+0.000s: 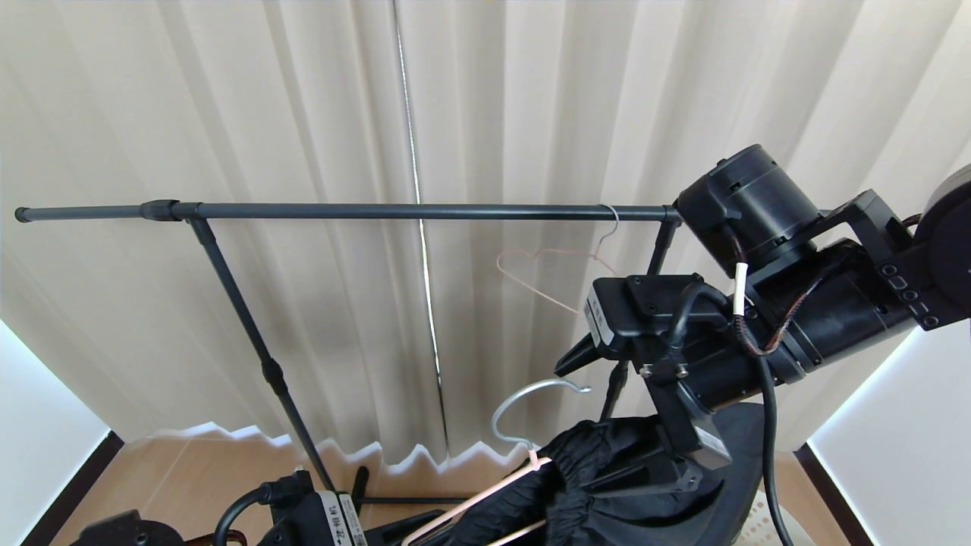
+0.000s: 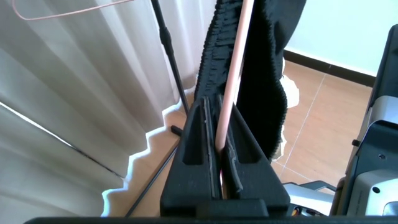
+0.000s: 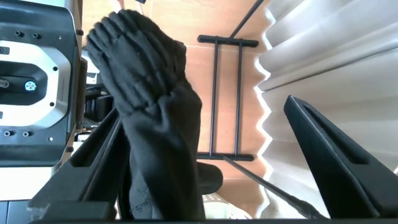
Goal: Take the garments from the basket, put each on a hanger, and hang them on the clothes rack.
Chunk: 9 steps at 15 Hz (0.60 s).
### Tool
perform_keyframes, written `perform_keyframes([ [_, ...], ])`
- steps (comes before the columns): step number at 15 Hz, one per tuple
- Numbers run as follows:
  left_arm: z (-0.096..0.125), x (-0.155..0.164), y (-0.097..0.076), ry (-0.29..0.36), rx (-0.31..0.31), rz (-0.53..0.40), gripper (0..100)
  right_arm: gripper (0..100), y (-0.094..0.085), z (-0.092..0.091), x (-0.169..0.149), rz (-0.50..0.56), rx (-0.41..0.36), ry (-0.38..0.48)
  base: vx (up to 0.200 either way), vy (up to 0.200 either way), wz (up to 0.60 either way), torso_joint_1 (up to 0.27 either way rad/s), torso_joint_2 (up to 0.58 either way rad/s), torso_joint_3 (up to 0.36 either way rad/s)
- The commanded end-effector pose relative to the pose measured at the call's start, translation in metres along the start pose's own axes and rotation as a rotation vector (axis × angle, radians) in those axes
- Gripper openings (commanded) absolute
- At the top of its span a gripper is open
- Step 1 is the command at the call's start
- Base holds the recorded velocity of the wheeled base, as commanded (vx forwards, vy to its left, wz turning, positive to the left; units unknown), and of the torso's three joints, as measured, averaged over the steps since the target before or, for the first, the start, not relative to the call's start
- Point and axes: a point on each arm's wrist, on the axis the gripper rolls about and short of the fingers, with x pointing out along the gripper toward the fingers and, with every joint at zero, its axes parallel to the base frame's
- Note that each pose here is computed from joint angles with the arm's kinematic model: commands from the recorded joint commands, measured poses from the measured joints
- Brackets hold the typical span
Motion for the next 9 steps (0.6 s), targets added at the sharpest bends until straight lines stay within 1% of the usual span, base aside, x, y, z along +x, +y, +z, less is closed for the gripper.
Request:
perform_keyframes([
  [1,-0.0001,0.0002,-0.0002,0.001,0.000,-0.001,0,0,-0.0008,-0.0006,0.0019,0.004,0.002,0.003,0.000,0.000,0.00,0.000,0.00,0.000],
  [9,0.0004,0.0000,0.0002,-0.004,-0.003,0.000,0,0,0.0042,0.0000,-0.0057,-0.004,-0.002,-0.004,0.000,0.000,0.00,0.000,0.00,0.000],
])
